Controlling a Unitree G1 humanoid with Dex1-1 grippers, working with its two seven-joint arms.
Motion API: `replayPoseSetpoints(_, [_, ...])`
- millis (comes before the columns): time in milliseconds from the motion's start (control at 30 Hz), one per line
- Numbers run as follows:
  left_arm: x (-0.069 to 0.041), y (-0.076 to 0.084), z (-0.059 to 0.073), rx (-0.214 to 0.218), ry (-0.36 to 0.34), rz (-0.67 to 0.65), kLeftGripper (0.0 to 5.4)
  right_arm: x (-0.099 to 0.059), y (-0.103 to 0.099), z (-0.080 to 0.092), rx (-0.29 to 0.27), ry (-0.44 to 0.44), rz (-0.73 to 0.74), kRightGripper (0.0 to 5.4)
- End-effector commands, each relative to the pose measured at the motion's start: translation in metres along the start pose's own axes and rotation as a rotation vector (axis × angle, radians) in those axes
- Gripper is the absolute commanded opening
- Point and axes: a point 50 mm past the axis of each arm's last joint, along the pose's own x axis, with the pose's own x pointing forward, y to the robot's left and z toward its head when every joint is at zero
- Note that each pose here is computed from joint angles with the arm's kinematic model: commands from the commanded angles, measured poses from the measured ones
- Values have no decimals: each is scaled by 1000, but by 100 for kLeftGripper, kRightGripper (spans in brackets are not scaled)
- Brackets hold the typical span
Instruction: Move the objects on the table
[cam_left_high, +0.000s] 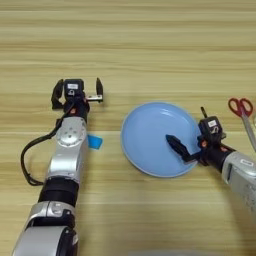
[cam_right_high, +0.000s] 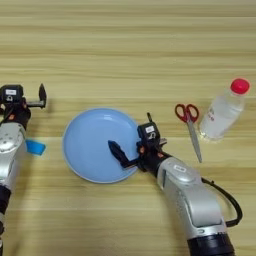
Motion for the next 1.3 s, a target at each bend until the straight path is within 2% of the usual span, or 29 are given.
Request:
replayPoseSetpoints(33, [3, -2, 4, -5, -9, -1, 540, -1, 0, 9, -33, -57, 1, 539])
replayPoseSetpoints(333, [3, -2, 4, -5, -11, -2, 540, -11, -7, 33, -128, -213, -46, 539])
replayPoseSetpoints(467, [2, -3, 5, -6, -12, -3, 540, -22, -22, 43, -186, -241, -124, 539])
replayPoseSetpoints(600, [2, -3, 5, -7, -14, -3, 540, -34, -41, 47, -235, -229, -214, 539])
replayPoseSetpoints(900, [3, -3, 5, -7, -15, -4, 540, -41, -58, 36, -253, -145, -286, 539])
replayPoseSetpoints(1300, [2, -3, 2, -6, -3, -5, 540, -32, -57, 23, -239, -100, -259, 539])
